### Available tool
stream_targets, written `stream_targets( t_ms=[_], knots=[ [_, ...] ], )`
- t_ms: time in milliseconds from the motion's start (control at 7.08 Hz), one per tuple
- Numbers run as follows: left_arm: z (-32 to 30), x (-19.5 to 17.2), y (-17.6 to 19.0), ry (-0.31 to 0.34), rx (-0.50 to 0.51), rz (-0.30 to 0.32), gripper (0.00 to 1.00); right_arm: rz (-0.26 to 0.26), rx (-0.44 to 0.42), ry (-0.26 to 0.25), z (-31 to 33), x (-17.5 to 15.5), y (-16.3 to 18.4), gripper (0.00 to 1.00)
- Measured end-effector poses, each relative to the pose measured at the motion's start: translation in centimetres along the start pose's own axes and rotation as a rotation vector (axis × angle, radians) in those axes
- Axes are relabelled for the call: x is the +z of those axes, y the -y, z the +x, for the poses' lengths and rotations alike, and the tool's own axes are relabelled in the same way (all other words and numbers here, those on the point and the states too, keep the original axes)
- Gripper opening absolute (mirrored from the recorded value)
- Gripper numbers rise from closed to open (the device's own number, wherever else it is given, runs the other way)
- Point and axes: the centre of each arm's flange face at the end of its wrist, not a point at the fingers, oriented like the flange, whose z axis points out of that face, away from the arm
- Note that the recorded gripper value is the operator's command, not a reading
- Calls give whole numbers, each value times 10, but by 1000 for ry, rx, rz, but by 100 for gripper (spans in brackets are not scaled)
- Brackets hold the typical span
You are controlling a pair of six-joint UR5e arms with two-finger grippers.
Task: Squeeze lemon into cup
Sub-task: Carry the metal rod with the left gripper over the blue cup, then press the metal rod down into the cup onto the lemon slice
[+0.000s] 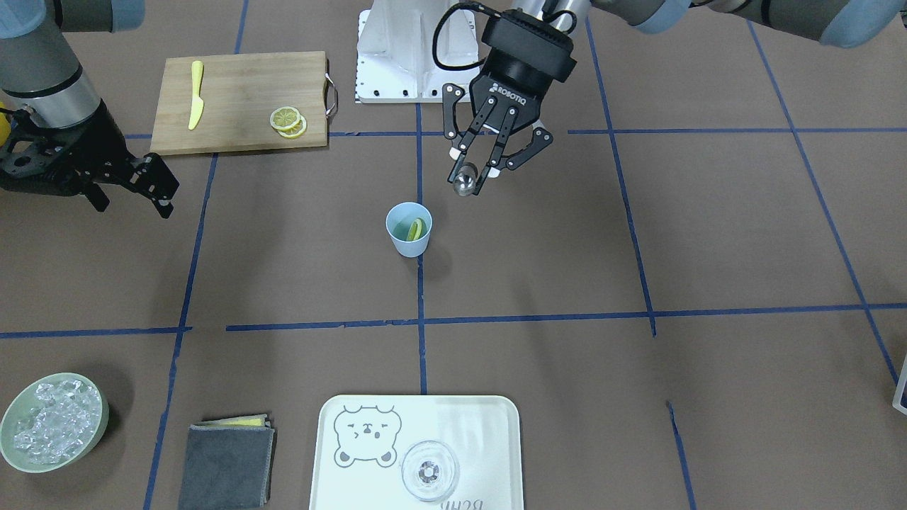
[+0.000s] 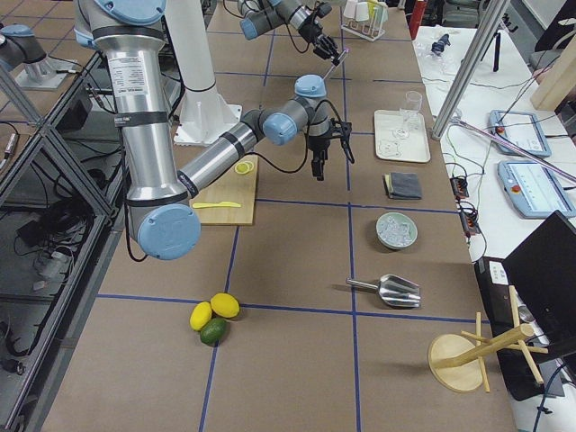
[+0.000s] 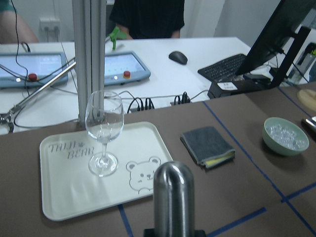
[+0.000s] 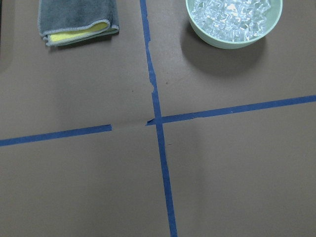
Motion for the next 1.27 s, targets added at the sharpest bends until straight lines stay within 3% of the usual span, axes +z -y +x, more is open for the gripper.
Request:
stream_targets(
  t_ms=[141, 424, 1271],
  knots=[
    [10, 9, -17, 29, -3, 57, 0, 2, 1, 0, 1, -1, 1, 100],
    [16, 22, -32, 75, 3, 106, 0, 1, 2, -2, 2, -1, 1, 100],
    [39, 40, -82, 65, 8, 96, 0, -5, 2, 1, 2, -1, 0, 100]
  ],
)
